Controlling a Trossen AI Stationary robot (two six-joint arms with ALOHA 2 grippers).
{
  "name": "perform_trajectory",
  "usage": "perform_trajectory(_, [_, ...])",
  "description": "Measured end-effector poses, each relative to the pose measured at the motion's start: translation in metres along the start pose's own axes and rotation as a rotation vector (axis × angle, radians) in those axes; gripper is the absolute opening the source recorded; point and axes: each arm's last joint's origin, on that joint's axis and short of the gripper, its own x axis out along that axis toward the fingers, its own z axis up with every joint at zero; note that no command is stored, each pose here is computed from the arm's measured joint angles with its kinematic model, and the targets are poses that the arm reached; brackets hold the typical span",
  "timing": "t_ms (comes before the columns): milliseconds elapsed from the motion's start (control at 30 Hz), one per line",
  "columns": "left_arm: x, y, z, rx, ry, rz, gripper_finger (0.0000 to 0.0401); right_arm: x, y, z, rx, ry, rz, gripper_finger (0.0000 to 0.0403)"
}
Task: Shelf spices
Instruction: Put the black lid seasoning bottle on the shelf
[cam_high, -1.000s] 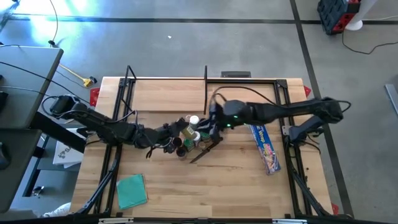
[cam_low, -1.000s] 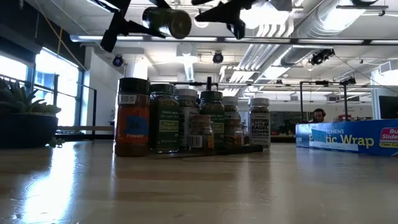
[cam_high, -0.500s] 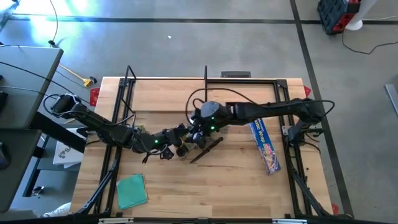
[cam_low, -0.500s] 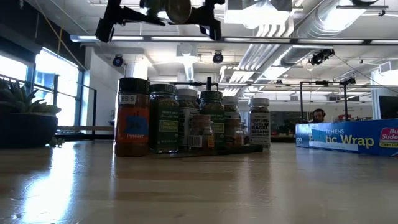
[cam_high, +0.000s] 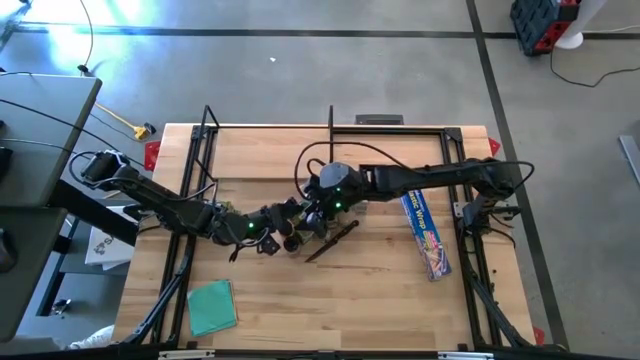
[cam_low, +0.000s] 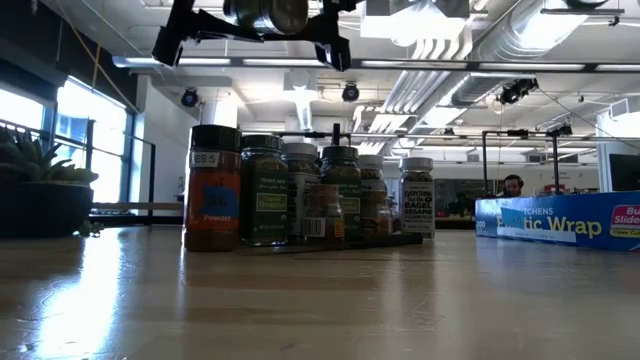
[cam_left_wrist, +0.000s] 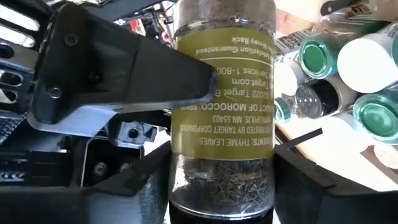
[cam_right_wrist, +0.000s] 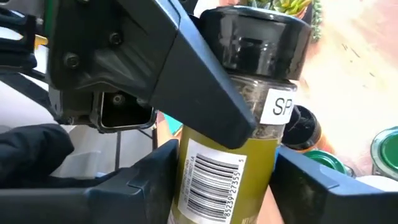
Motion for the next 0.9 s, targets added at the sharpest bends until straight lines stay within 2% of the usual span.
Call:
perform_trajectory(100, [0.0, 0.004, 0.0, -0.034, -0.001, 0.011, 0.0247, 0.001, 0.002, -0.002, -0.01, 0.005, -0.001, 0.0192])
perform_trajectory(300, [-0.004, 0.013, 0.0, -0.081, 0.006, 0.028, 0.0256, 0.003, 0.008, -0.006, -0.074, 0.012, 0.014, 0.0142])
perform_trajectory(467, [-0.015, 0.019, -0.003, -0.24, 0.034, 0.051, 0.0258, -0.007, 0.02, -0.007, -0.182, -0.026, 0.005, 0.0126])
perform_trajectory(533, [-0.021, 0.022, -0.006, -0.32, 0.074, 0.065, 0.0258, -0.016, 0.028, -0.007, -0.268, -0.064, -0.039, 0.0125])
perform_trajectory(600, [-0.028, 0.022, -0.015, -0.402, 0.171, 0.069, 0.0258, -0.028, 0.034, -0.013, -0.359, -0.057, -0.108, 0.0124])
perform_trajectory(667, [-0.034, 0.025, -0.025, -0.502, 0.236, 0.089, 0.0258, -0.039, 0.044, -0.015, -0.459, -0.106, -0.19, 0.0124])
perform_trajectory(767, [-0.049, 0.03, -0.047, -0.688, 0.316, 0.14, 0.0258, -0.048, 0.051, -0.024, -0.559, -0.13, -0.377, 0.0124])
perform_trajectory(833, [-0.061, 0.035, -0.062, -0.911, 0.303, 0.196, 0.0259, -0.046, 0.055, -0.03, -0.648, -0.148, -0.507, 0.0124])
perform_trajectory(900, [-0.072, 0.038, -0.075, -1.175, 0.214, 0.228, 0.0259, -0.044, 0.063, -0.038, -0.768, -0.164, -0.626, 0.0124])
